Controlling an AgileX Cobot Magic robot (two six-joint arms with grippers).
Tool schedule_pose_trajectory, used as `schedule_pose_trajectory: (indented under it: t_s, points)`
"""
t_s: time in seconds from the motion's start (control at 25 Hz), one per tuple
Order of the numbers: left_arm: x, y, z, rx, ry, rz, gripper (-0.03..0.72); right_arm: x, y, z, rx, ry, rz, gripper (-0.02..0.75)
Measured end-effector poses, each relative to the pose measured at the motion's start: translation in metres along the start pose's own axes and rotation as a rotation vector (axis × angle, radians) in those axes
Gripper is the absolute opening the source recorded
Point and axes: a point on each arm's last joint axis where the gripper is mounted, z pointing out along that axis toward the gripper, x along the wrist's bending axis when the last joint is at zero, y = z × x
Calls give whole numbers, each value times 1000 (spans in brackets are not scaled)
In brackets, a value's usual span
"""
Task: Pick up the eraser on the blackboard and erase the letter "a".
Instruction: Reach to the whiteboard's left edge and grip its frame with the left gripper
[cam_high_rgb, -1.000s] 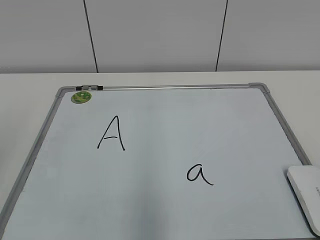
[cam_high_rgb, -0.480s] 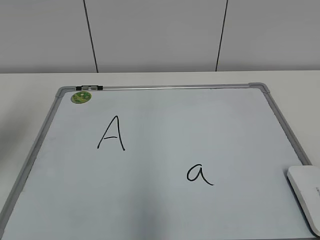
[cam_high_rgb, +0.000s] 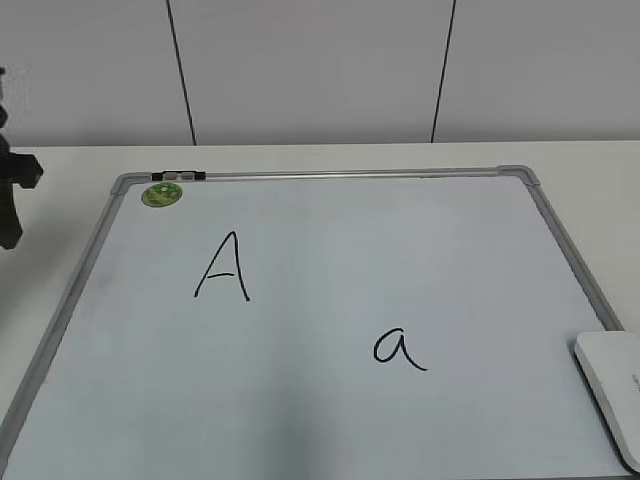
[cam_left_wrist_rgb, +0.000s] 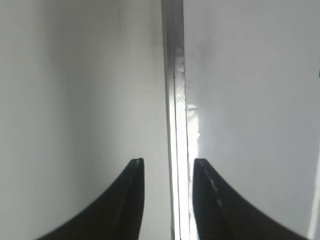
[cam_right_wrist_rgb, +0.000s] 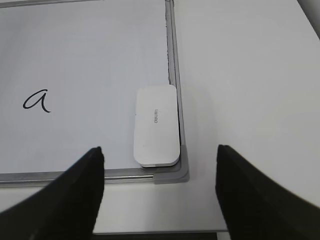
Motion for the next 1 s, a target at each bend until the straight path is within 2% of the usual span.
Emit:
schedule_pose_trajectory:
  t_s: [0.12,0.4,0.68,1.0]
  points:
    - [0,9,14,18,5,1,243,0,0,0,0,0,0,519]
    - [1,25,46,-20,17,8,243,0,0,0,0,0,0,519]
    - [-1,44,79,38,6,16,243,0,0,0,0,0,0,519]
    - [-3,56,98,66,-2,17,243,0,0,0,0,0,0,519]
